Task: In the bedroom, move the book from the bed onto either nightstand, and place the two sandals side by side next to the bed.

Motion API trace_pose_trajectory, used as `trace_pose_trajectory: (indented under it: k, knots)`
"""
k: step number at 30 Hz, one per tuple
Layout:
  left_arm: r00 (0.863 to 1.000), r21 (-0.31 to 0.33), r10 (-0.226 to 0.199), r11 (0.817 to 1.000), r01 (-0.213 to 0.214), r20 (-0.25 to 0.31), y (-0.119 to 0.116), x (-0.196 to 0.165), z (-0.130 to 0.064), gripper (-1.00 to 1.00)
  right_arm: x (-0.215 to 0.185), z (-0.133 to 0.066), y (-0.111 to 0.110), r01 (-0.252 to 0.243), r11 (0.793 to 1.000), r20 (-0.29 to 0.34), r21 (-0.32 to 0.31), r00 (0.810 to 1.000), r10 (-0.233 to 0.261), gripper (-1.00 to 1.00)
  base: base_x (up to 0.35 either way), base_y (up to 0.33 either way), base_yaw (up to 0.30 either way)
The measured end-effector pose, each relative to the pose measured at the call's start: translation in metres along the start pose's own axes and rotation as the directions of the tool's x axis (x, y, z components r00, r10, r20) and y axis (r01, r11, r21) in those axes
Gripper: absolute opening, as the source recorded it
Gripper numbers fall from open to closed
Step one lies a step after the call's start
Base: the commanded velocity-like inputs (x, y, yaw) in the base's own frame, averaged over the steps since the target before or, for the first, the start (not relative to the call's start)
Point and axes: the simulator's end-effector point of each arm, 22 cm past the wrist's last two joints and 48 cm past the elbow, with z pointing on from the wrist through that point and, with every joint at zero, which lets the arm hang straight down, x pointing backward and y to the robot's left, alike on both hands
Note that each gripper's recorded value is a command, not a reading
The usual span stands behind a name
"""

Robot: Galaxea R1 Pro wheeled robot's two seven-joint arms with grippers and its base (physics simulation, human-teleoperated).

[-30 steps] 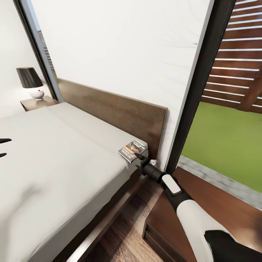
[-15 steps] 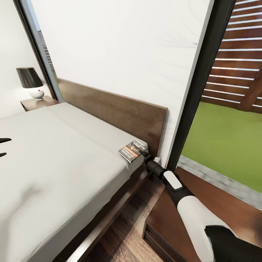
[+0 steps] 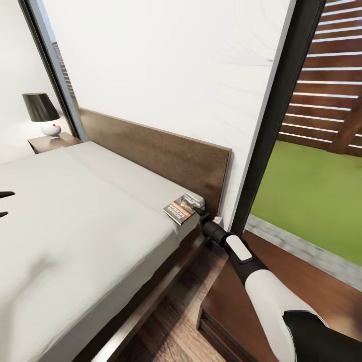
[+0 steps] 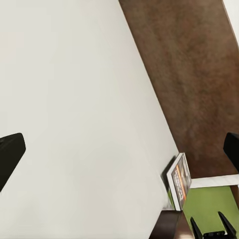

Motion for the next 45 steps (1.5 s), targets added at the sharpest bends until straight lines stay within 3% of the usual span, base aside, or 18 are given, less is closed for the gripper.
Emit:
trace_pose_trajectory:
  k: [22,45]
  knots:
    - [1.000,-0.021,-0.010,1.000,0.010,0.005,0.008,-0.003,-0.007,1.00,-0.009,-0.003,-0.008,0.006,1.000,0.010,0.026,1.000,-0.006,1.00,0.000,0.000,0.000]
    - [1.000,-0.012,-0.009,1.000,0.010,0.006,0.004,-0.005,-0.008,1.00,-0.014,-0.003,-0.022,0.001,0.994,0.019,0.107,1.000,-0.003,1.00,0.000,0.000,0.000]
